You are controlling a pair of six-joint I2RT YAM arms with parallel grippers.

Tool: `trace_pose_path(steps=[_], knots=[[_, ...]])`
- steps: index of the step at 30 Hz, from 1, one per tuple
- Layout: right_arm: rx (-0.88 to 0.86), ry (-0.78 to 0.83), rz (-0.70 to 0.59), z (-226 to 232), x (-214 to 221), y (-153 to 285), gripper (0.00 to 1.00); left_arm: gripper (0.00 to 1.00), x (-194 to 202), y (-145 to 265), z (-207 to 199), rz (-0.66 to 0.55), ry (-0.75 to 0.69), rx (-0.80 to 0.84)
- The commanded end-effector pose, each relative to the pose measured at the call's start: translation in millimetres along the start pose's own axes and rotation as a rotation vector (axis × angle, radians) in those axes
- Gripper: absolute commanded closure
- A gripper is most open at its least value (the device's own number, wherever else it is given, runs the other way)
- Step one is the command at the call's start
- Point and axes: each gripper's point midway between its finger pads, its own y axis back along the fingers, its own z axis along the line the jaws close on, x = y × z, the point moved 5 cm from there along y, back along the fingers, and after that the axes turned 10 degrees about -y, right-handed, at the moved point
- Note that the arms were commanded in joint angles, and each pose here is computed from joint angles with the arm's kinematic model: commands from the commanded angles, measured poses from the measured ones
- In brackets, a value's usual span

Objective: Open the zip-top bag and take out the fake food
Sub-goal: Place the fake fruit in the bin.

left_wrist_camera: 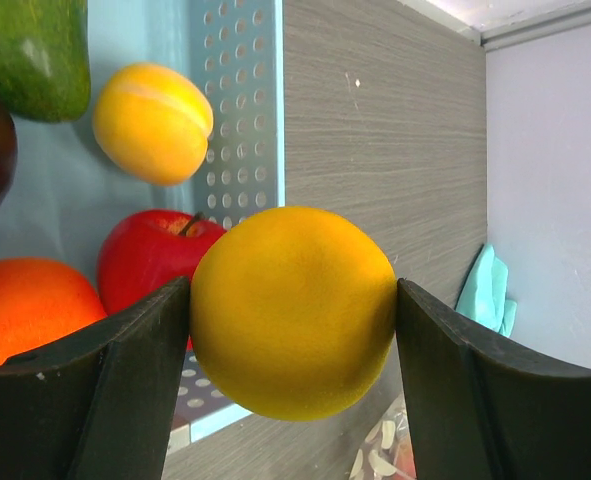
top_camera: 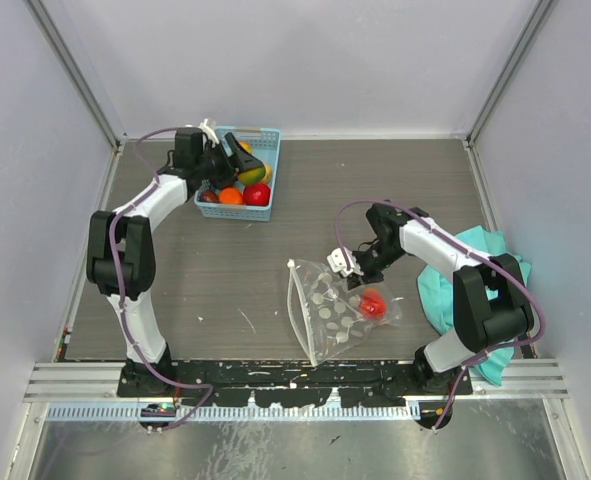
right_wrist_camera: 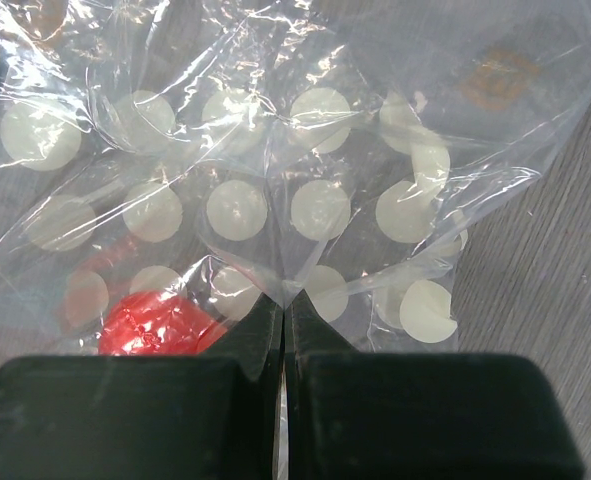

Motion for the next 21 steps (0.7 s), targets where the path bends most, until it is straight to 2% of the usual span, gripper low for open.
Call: trace_pose_path(steps=[1, 21], knots=[[0.022, 0.037, -0.038, 0.2, -12.2, 8.6, 0.98, 0.83, -28.1, -0.1, -8.5, -0.043, -0.033, 0.007], [0.015, 0.040, -0.040, 1.0, -11.8, 8.5, 0.98, 0.82, -73.0, -30.1, 15.1, -0.071, -0.057, -0.191]])
